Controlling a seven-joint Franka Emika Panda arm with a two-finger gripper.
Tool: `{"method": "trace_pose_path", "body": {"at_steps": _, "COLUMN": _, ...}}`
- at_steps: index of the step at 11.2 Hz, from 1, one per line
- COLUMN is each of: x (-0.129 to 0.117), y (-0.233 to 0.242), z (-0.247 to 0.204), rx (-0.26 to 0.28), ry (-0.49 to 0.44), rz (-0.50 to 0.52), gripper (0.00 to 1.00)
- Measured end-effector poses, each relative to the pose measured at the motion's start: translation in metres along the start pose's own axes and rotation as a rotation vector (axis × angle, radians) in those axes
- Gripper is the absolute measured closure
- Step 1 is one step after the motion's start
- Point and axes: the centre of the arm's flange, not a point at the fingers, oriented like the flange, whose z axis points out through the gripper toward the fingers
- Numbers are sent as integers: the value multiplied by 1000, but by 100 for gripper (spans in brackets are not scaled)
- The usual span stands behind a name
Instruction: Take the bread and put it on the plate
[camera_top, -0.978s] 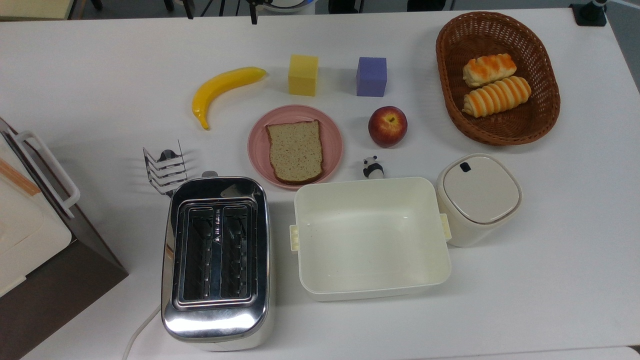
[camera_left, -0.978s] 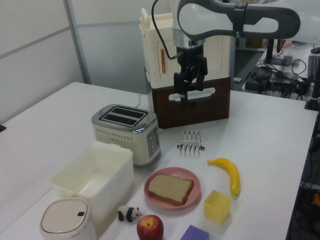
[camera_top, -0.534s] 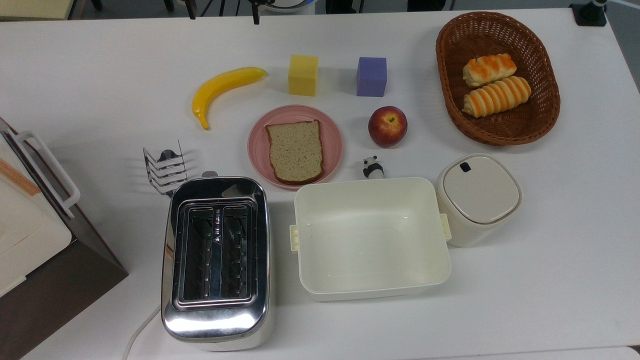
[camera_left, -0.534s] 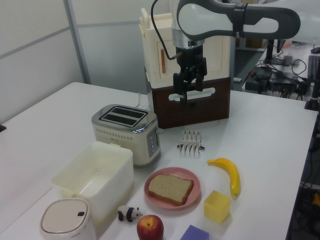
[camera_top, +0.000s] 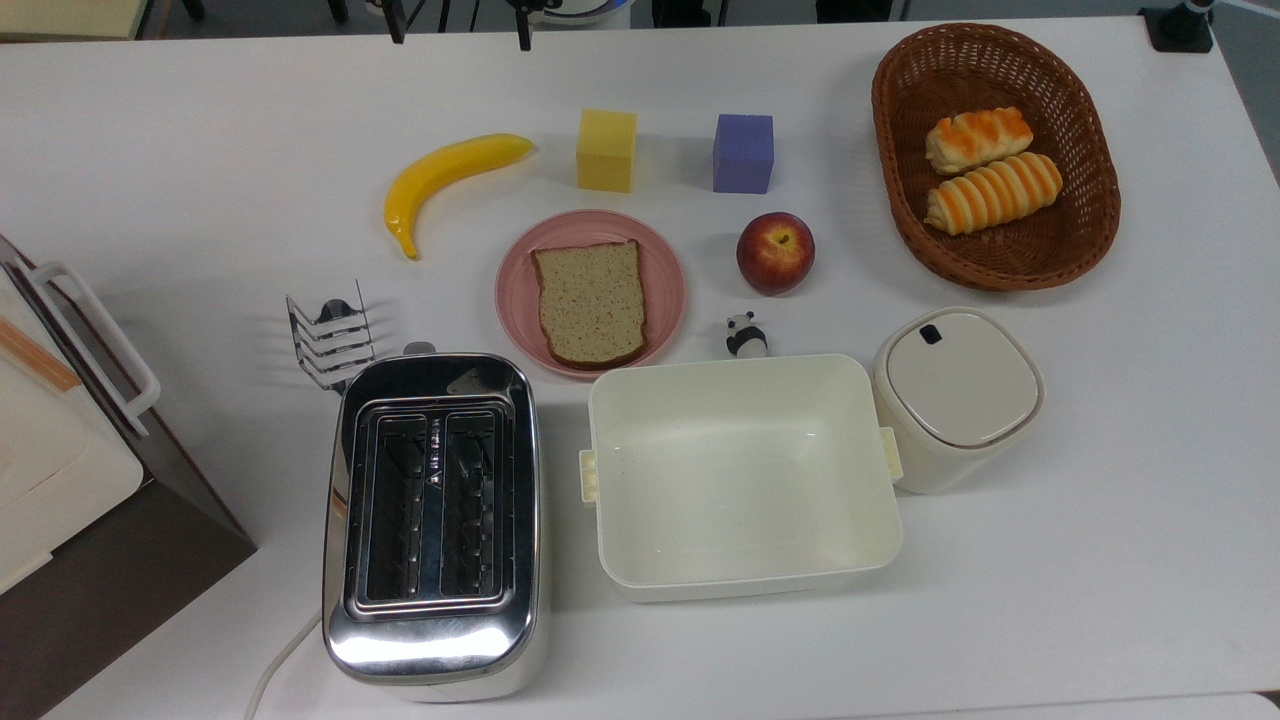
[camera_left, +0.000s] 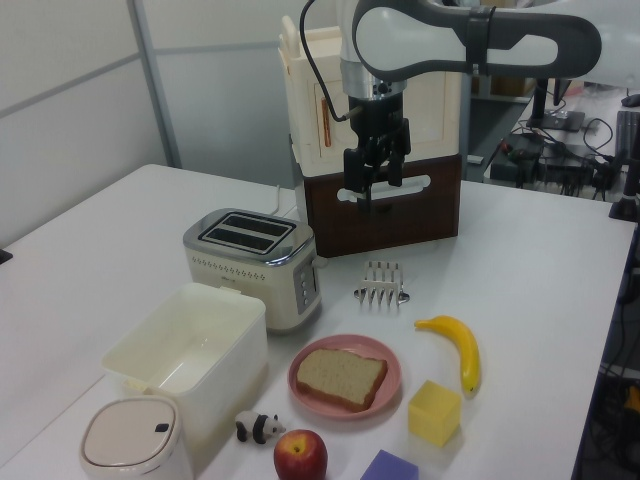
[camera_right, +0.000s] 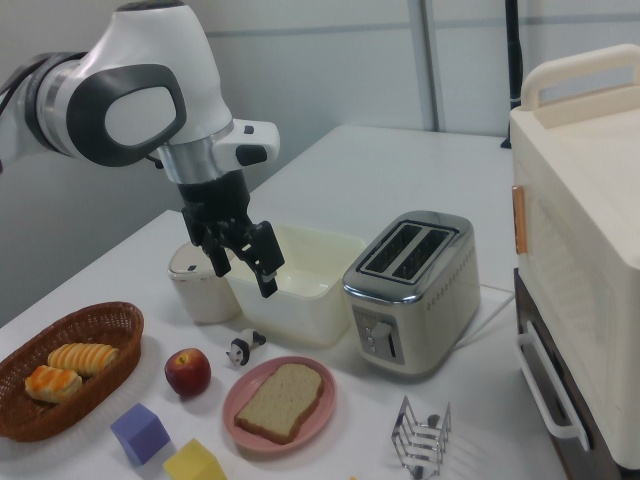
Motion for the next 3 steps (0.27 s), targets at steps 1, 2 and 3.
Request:
{"method": "trace_pose_path", "body": {"at_steps": 1, "x": 0, "y": -1, "z": 0, "rx": 0, "ry": 0, "rz": -2, "gripper": 0}}
{"method": "trace_pose_path", "body": {"at_steps": 2, "x": 0, "y": -2, "z": 0, "rx": 0, "ry": 0, "rz": -4, "gripper": 0}}
{"method": "trace_pose_path", "body": {"at_steps": 3, "x": 0, "y": -2, "z": 0, "rx": 0, "ry": 0, "rz": -4, "gripper": 0}}
